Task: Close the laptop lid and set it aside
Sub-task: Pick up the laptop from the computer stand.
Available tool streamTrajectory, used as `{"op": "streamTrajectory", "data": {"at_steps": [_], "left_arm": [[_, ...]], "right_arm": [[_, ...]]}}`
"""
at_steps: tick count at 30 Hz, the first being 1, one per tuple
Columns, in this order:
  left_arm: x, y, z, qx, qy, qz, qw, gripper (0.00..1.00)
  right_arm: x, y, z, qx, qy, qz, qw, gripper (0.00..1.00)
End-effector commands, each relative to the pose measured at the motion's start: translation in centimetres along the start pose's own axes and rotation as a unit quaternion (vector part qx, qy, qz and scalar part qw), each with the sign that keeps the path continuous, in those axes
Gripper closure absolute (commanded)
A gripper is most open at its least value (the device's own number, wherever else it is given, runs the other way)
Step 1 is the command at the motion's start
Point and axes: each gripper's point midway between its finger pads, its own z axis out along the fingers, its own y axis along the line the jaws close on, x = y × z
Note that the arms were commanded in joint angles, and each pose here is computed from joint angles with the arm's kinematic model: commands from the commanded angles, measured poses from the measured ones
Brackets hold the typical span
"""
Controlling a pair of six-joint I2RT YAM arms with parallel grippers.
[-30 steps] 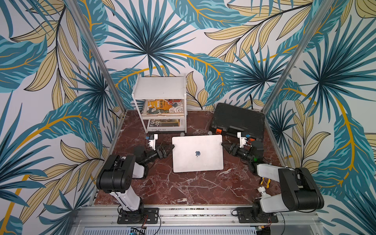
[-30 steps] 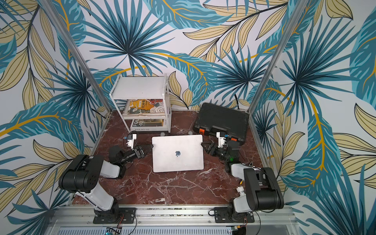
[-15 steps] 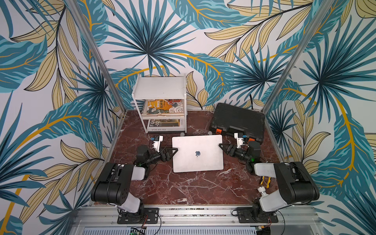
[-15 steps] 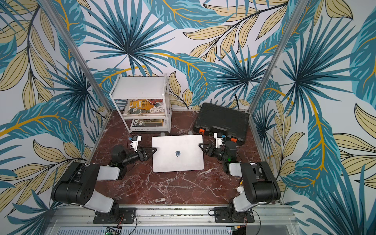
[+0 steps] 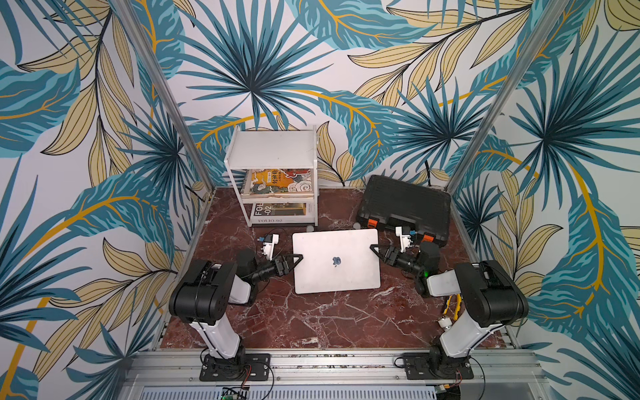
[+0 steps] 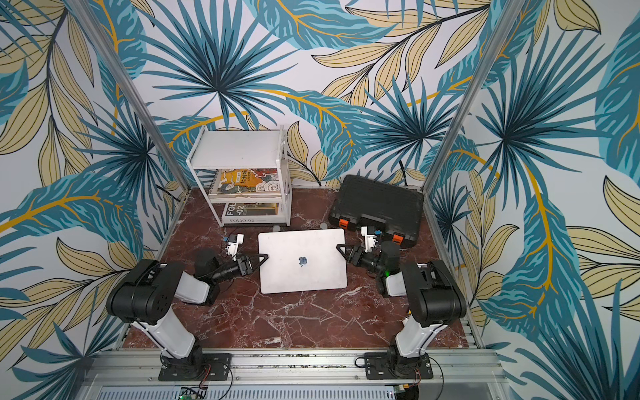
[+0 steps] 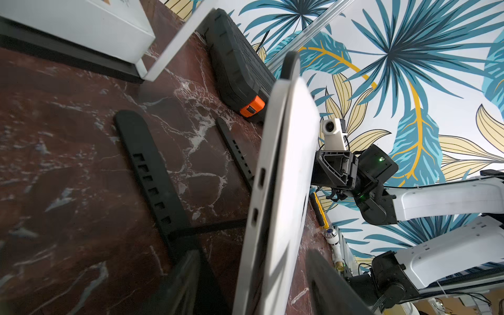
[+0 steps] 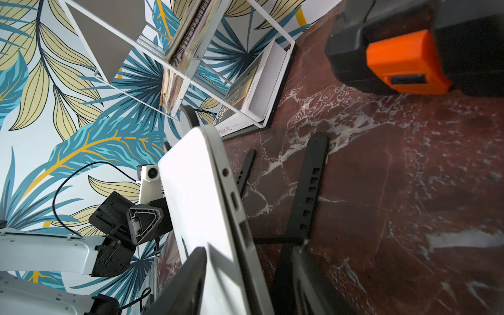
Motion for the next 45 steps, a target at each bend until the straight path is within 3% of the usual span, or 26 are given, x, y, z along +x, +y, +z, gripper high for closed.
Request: {"op": "streamTrajectory", "data": {"at_steps": [1, 3, 6, 10, 17, 23, 29, 35, 45], "left_arm": [[-0.88, -1.31, 0.05, 0.013, -0.005, 0.035, 0.999, 0.38], [-0.85, -1.34, -0.04, 0.007, -0.002, 0.038, 0.999, 0.47], [-0.76, -1.46, -0.09, 0.002, 0.003, 0.040, 0.999, 0.48], [-0.44, -1.19, -0.02, -0.003, 0.011, 0.038, 0.999, 0.61], [-0.23, -1.28, 0.33, -0.001, 0.022, 0.040, 0.999, 0.70], [-0.27, -1.29, 0.43, -0.004, 0.028, 0.043, 0.999, 0.84], [-0.58, -1.60, 0.30, -0.009, 0.030, 0.054, 0.998, 0.90], [-0.61, -1.47, 0.20, -0.019, 0.032, 0.059, 0.998, 0.90], [-0.34, -0.79, 0.23, -0.030, 0.035, 0.056, 0.997, 0.90]], "right_arm": [[-0.03, 0.91, 0.00, -0.013, 0.002, -0.012, 1.000, 0.48], [0.03, 0.96, 0.06, -0.014, 0.004, -0.012, 1.000, 0.49], [0.14, 0.92, 0.14, -0.014, 0.004, -0.011, 1.000, 0.49], [0.12, 0.94, 0.15, -0.014, 0.004, -0.010, 1.000, 0.49], [0.02, 1.02, 0.15, -0.014, 0.003, -0.010, 1.000, 0.49], [0.13, 0.99, 0.24, -0.016, 0.006, -0.007, 1.000, 0.49], [0.41, 1.08, 0.40, -0.019, 0.011, -0.005, 1.000, 0.50], [0.58, 1.35, 0.55, -0.025, 0.015, -0.002, 1.000, 0.64], [0.64, 1.77, 0.43, -0.031, 0.014, -0.002, 0.999, 0.75]]}}
